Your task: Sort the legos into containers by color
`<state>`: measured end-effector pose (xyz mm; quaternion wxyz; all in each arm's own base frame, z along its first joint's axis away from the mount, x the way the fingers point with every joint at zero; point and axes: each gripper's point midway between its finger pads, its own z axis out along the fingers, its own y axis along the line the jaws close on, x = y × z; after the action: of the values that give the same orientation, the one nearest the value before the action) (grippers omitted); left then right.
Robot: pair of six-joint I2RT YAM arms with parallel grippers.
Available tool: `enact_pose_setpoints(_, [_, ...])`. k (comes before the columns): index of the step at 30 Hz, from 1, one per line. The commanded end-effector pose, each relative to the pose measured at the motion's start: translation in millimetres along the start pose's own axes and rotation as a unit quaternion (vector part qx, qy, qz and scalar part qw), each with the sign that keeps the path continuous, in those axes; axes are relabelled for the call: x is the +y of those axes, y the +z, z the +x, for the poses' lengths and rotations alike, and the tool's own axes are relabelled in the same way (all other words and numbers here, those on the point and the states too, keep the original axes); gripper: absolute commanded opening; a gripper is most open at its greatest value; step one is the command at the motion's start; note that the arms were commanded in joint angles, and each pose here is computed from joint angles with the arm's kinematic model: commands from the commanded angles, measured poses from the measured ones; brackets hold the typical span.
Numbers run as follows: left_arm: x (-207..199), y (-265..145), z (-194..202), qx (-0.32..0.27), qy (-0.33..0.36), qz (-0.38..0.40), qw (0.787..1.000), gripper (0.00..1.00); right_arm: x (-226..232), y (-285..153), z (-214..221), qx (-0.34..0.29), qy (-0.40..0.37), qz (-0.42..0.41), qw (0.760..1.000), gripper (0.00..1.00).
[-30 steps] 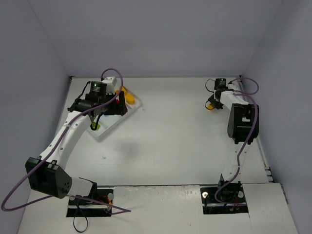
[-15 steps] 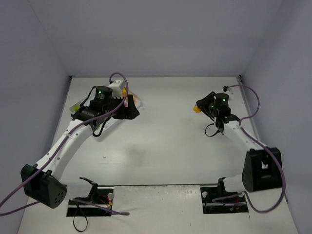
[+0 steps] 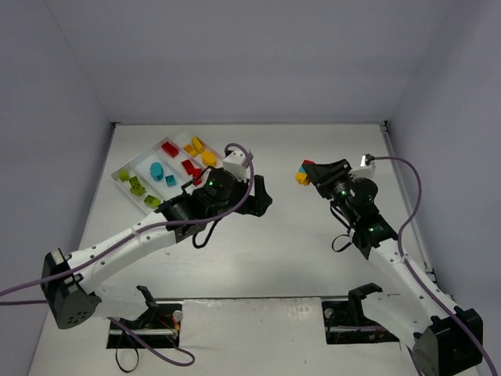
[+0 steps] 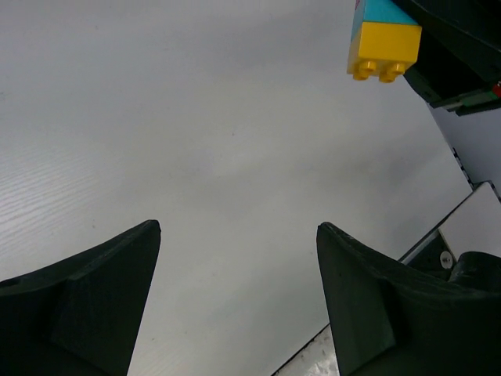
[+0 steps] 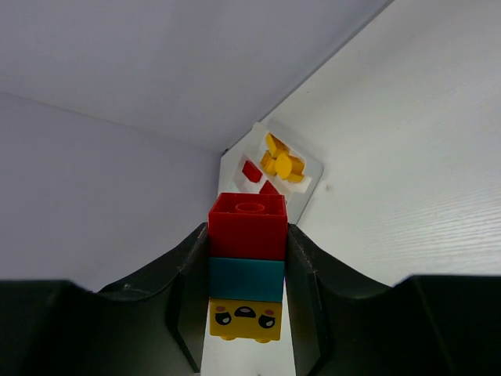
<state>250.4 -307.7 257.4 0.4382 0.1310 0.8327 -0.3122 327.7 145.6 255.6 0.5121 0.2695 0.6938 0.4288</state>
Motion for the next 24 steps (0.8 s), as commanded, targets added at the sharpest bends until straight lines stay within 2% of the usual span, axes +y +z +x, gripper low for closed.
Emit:
enact_pose_setpoints(1, [-22.6,9.7,-55.1,-0.102,-0.007,-0.011,0.995,0.74,32.6,-6.5,-5.9,-0.013,0.043,-0.046,0.998,0.00])
enact_pose_setpoints(9, [-50.2,22.6,-81.4,-0.161,-0.040,0.020,0.986,0.74,41.6,-10.7,-6.9,-0.019,0.076,-0.046,0.996,0.00])
enact_pose_setpoints(14, [-69.1,23.9,-89.2,-0.177,-0.036,0.056,0.982,0.74,43.6,-5.1,-4.5,-0.009,0.080,-0.038,0.996,0.01])
enact_pose_setpoints(24, [-85.9,45.4,-82.7,-0.157,-0.030,0.088,0.983,0.74,40.8,2.4,5.7,0.007,0.082,-0.034,0.996,0.02])
